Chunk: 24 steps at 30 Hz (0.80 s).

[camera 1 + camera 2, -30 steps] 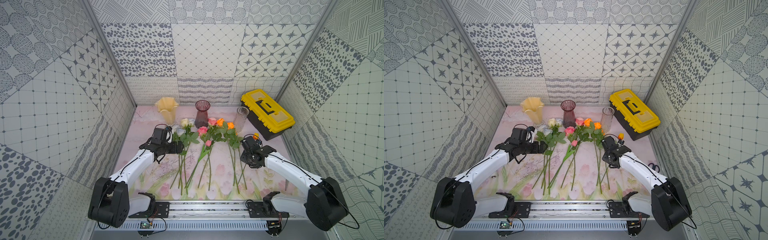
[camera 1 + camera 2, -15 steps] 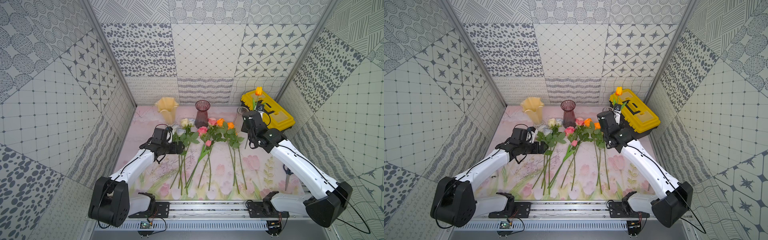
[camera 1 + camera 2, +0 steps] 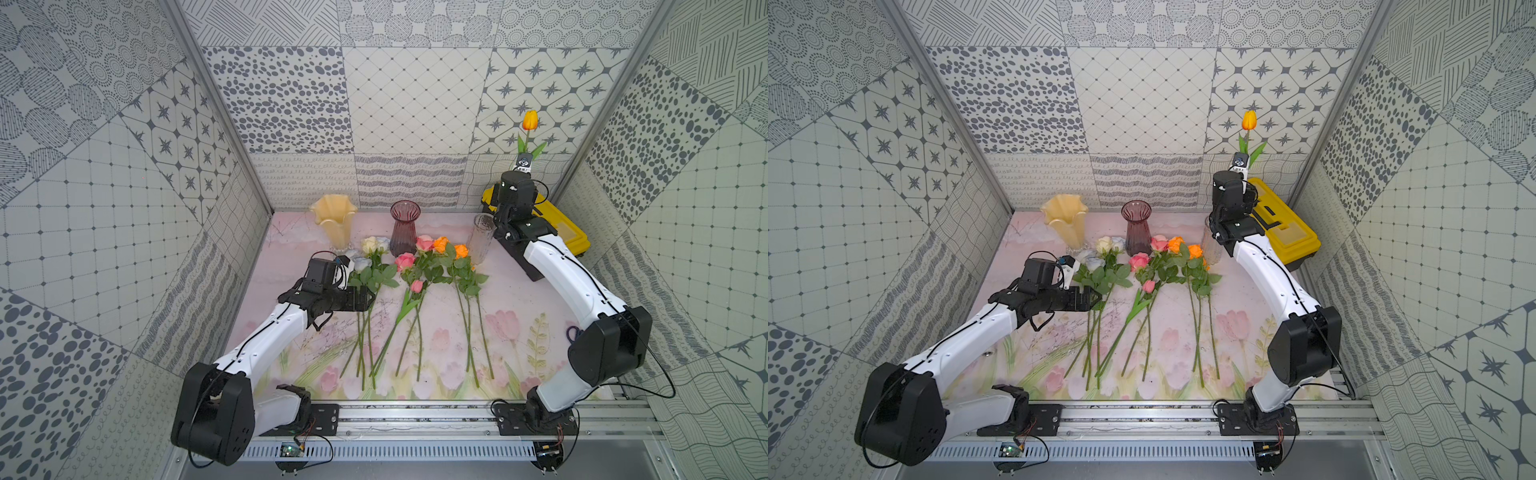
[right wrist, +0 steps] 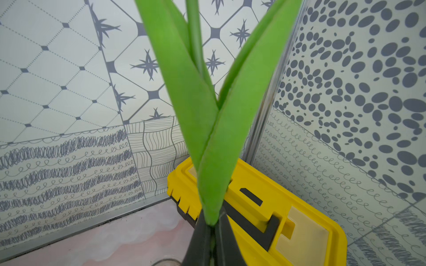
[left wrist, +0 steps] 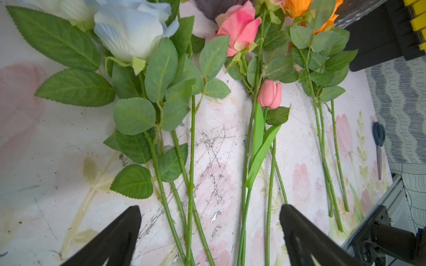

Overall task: Arrange the flowers in different vases according to their variety
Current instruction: Insert the flower into the vase.

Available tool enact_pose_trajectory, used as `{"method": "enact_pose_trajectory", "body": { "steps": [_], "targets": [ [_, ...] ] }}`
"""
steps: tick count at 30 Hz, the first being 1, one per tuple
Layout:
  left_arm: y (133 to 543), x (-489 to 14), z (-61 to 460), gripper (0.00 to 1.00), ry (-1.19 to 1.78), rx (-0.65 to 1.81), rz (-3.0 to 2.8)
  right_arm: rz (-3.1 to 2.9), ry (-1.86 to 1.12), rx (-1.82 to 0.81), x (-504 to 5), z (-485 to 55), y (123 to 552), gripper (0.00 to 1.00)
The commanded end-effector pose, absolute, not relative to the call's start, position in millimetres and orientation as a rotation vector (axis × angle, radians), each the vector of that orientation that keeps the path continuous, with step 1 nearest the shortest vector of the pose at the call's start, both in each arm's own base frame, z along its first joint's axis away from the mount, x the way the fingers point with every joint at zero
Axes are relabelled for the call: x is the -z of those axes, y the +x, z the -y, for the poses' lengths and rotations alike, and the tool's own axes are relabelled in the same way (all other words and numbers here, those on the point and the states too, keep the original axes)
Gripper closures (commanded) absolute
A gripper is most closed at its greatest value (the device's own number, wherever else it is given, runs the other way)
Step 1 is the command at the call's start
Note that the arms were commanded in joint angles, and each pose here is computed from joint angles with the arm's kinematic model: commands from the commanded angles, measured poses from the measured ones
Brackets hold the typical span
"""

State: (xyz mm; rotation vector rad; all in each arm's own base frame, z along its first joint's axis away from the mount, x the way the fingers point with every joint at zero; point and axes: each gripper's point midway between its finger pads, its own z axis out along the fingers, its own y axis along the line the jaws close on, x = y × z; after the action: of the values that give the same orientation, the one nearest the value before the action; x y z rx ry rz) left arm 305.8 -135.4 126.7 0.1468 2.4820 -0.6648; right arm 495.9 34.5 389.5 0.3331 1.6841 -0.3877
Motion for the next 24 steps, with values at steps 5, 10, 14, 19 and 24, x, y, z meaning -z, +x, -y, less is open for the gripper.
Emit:
{"method": "enact_pose_trajectory", "body": {
  "steps": [5,10,14,19,24],
  "targets": [
    [304.0,-131.1,145.2,0.01,0.17,0.733,-2.46,-1.59,0.337,0.317,-410.9,-49.5,532.0,1.0],
    [303.5,-131.6,144.5,0.01,0.169,0.724,-2.459,-1.637,0.351,0.297,-376.9,-55.2,543.3,1.0],
    [303.1,-131.1,144.1,0.01,0.168,0.717,-2.463,-1.678,0.346,0.289,-345.6,-59.6,547.4,1.0],
    [302.5,-128.9,141.2,0.01,0.159,0.684,-2.474,-1.732,0.316,0.294,-312.3,-66.4,546.8,1.0],
    [303.2,-127.5,130.2,0.01,0.108,0.607,-2.485,-1.757,0.273,0.291,-303.7,-74.8,536.6,0.42]
  ]
}}
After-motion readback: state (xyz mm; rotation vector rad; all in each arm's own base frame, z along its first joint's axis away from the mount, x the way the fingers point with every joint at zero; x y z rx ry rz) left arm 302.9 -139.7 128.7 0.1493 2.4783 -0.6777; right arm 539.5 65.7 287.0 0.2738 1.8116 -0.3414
